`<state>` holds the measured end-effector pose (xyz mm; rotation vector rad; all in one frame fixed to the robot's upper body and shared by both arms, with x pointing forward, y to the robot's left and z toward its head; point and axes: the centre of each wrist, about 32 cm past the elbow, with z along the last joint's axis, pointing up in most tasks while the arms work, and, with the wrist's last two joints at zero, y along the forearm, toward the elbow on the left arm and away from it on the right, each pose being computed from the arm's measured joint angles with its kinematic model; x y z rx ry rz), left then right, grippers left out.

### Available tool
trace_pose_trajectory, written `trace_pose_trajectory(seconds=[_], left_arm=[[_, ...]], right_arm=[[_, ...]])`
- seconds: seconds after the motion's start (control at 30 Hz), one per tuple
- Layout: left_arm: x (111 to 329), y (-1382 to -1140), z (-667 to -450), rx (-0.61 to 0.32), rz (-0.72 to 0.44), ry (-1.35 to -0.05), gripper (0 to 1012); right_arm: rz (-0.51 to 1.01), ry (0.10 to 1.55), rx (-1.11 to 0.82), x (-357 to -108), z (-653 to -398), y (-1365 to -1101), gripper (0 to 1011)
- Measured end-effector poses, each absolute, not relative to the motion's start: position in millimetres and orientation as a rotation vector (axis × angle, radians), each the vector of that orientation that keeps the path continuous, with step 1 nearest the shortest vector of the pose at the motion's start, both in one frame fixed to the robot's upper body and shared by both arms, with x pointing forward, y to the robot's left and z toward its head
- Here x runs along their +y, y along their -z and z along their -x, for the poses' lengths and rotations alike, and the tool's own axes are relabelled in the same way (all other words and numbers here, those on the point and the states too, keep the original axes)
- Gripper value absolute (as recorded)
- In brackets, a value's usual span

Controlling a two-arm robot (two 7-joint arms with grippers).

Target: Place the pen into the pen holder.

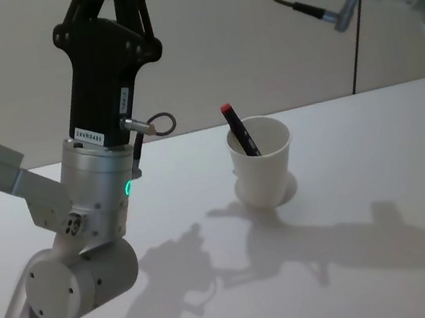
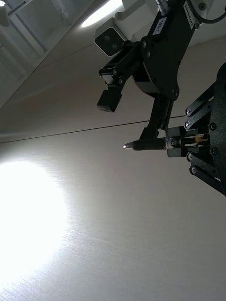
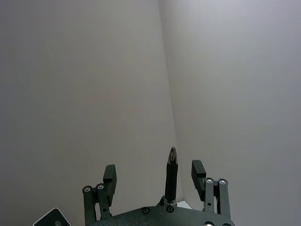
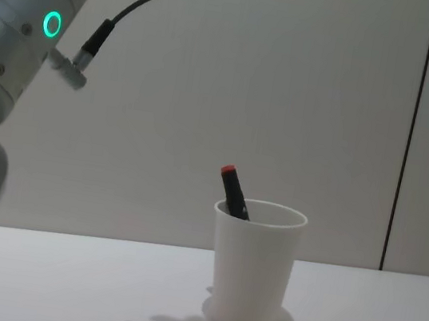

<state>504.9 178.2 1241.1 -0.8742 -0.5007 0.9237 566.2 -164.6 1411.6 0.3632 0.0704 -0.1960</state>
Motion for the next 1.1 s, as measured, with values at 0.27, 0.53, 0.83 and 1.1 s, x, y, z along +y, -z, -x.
trace_pose_trajectory(seconds=[0.27, 0.53, 0.83, 1.1], left_arm=[[178.2, -1241.1, -504.9, -0.501, 0.874, -0.924, 126], [178.2, -1241.1, -504.9, -0.501, 0.874, -0.924, 126], [178.2, -1241.1, -504.9, -0.501, 0.874, -0.924, 126], [178.2, -1241.1, -504.9, -0.501, 0.874, -0.924, 126]], right_arm=[[-0.346, 0.205, 0.045, -158.4, -566.9, -1411.2, 1001], [-0.33, 0.228, 0.053, -153.1, -566.4, -1410.3, 1002], [-0.315, 0.245, 0.074, -149.1, -565.2, -1410.1, 1002], [-0.304, 0.25, 0.095, -145.1, -564.3, -1411.0, 1002]])
